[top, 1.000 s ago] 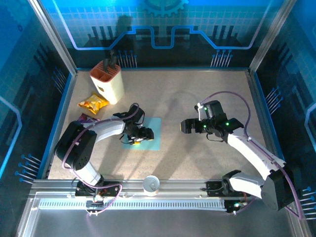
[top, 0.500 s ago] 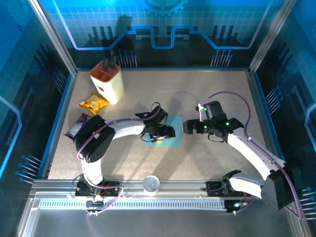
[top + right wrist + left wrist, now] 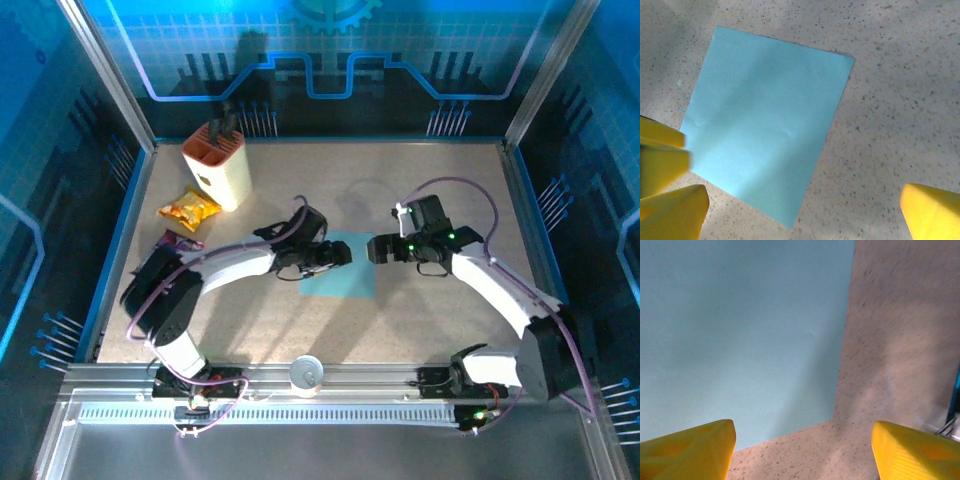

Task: Fold a paper plane with a square sheet of paper (fold left side to right side)

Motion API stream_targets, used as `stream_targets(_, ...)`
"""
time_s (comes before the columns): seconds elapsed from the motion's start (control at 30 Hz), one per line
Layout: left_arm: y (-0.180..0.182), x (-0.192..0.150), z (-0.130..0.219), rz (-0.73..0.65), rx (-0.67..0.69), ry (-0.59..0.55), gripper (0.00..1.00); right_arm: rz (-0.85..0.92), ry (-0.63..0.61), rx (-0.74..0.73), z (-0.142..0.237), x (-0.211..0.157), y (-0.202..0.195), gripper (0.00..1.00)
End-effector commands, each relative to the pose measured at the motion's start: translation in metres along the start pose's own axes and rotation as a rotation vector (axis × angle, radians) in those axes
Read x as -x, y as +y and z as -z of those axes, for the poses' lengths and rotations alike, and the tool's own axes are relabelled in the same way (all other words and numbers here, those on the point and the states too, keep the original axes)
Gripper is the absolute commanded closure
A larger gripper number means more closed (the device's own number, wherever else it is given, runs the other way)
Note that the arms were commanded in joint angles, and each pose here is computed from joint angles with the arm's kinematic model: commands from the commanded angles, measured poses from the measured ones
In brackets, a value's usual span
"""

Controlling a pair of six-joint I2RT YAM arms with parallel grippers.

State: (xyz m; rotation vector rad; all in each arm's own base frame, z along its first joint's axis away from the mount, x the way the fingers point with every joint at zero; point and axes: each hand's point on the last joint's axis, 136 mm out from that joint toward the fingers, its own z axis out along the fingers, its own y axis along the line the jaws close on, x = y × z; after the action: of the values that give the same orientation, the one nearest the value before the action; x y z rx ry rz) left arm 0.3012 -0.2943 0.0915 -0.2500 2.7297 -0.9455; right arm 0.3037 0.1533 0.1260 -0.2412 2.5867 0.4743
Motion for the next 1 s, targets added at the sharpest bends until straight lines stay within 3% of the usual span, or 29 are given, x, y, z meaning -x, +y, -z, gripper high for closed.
stream_targets(0.0,0.023,-0.001,0.005,0.027,0.026,0.007,0.35,0.041,0.01,0.024,-0.017,0.02,0.008,0.0)
stream_targets(0.27,0.051,0.0,-0.009,0.054,0.069,0.048,0.59,0.089,0.14,-0.047,-0.082,0.033,0.006,0.0)
stream_targets(0.63,0.078,-0.011,-0.032,0.093,0.134,0.094,0.62,0.131,0.26,-0.076,-0.134,0.019,0.009,0.0)
stream_targets(0.97,0.1,-0.023,-0.04,0.139,0.188,0.11,0.6,0.15,0.343,-0.095,-0.145,-0.012,0.014,0.0)
